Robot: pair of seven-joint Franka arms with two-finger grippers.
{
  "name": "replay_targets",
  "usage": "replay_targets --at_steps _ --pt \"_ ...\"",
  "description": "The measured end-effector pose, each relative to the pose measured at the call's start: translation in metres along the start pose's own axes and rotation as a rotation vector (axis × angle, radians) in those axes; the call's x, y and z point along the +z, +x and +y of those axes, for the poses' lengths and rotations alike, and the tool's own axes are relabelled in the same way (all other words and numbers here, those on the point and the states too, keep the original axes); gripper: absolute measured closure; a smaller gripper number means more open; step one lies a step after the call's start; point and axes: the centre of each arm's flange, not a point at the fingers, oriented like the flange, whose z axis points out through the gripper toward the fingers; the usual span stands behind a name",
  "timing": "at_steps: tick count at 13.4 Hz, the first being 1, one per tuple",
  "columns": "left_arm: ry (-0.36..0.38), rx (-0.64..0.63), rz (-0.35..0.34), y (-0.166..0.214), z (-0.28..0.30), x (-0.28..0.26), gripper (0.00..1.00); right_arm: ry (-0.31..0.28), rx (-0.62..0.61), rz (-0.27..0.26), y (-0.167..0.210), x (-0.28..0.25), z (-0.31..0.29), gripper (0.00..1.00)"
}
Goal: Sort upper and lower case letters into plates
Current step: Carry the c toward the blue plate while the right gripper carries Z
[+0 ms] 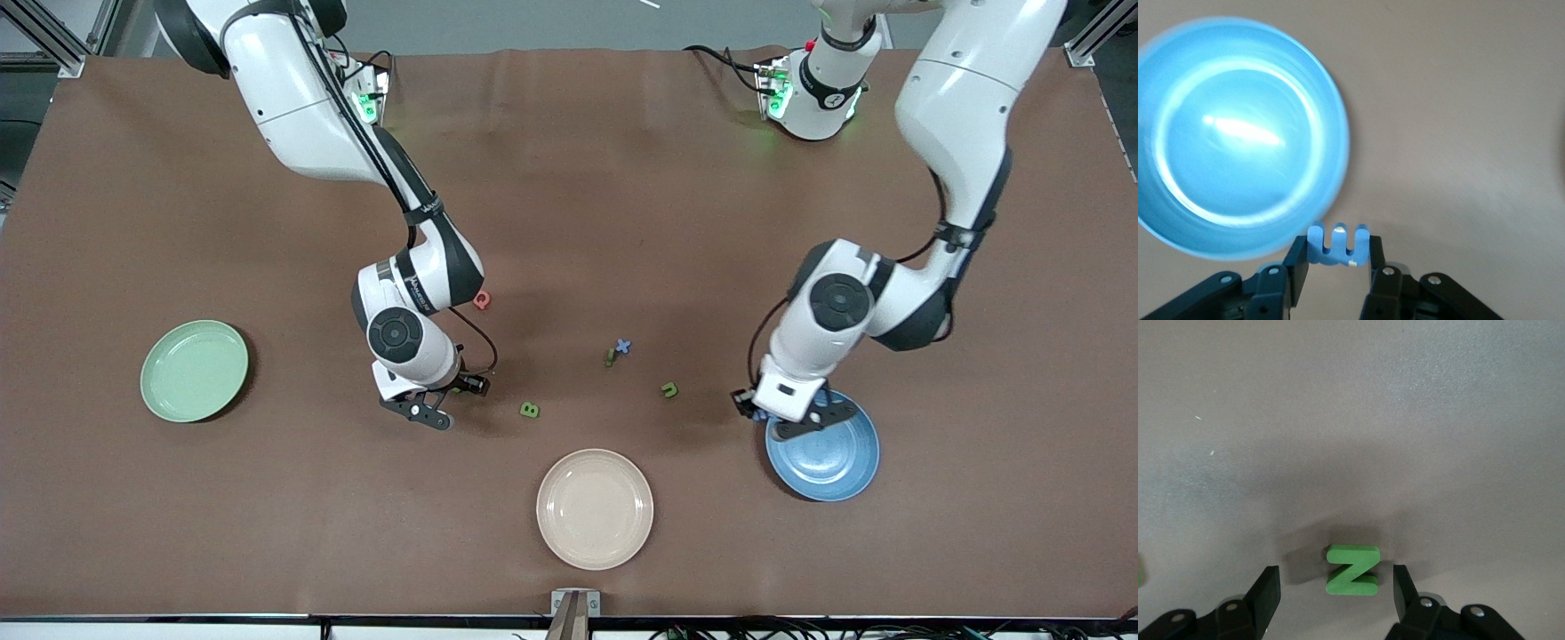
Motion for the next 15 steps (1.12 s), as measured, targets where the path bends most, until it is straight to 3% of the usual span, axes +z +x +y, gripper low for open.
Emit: replay_targets --at_steps 5,7,8,12,13,15 --pt "0.027 0.073 -0.040 0.036 -0.078 0.032 0.59 -0.013 0.007 -0.006 0.002 0.007 0.006 0.28" --pt "0.027 0.072 -0.056 0.034 -0.082 0.043 0.56 -0.006 0.007 -0.002 0.002 0.005 0.004 0.41" --pt "0.023 0.078 -0.057 0.032 -0.078 0.044 0.49 -0.006 0.007 -0.002 0.002 0.005 0.004 0.41" --pt "-0.010 0.090 -0.053 0.017 -0.030 0.027 0.07 0.003 0.002 0.002 0.000 0.002 0.000 0.66" --pt "-0.019 0.065 -0.058 0.007 -0.009 0.021 0.00 0.003 0.002 0.002 0.000 0.002 0.000 0.65" --pt "-0.036 0.000 -0.066 -0.019 0.033 0.012 0.00 0.003 0.001 0.003 0.001 0.002 0.001 0.65"
